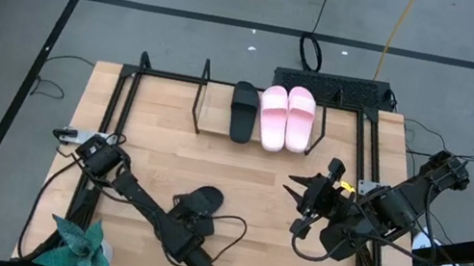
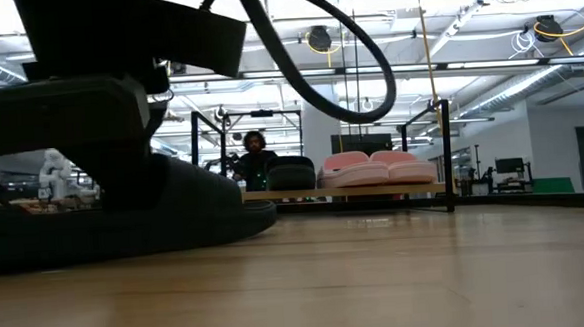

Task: Pick and place slides into the shelf
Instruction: Put the black slide on the shelf

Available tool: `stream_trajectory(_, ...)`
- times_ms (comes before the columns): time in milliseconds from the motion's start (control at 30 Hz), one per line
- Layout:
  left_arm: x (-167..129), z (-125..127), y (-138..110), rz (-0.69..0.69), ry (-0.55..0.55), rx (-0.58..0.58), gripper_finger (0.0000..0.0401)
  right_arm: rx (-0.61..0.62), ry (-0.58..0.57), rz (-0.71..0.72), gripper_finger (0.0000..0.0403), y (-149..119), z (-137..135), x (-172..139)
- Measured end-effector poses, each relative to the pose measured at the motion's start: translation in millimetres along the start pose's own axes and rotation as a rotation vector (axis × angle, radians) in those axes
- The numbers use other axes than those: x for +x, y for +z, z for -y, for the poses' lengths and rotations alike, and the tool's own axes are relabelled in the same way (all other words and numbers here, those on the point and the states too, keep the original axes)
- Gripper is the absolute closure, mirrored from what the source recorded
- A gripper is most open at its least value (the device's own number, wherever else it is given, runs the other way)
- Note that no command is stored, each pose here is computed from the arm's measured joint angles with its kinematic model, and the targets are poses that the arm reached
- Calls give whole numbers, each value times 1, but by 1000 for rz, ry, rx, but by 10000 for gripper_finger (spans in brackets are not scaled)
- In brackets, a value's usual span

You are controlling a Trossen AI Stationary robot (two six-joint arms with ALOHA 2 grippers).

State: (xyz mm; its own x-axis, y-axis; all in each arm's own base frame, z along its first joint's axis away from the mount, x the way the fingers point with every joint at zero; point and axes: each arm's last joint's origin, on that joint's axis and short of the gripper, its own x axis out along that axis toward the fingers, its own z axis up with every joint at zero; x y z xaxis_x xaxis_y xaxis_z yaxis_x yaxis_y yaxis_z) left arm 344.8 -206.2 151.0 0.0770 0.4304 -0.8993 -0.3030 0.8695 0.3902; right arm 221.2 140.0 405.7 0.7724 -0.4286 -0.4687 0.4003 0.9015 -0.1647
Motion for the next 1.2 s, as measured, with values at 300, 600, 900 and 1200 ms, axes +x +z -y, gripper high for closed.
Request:
stream_trajectory(300, 1, -4, 3, 26, 38, 121, 380, -19, -1, 0, 305, 0, 0, 0)
stream_trajectory(600, -19, -5, -9, -26, 100, 210, 331, -27, -3, -6, 305, -1, 1, 0)
stream_trajectory(900, -48, 9, -19, 87, 92, 279, 264, -37, -19, -25, 305, -4, 3, 0)
stream_trajectory(1200, -46, 15, -30, 149, 165, 424, 205, -95, -20, -25, 305, -3, 3, 0)
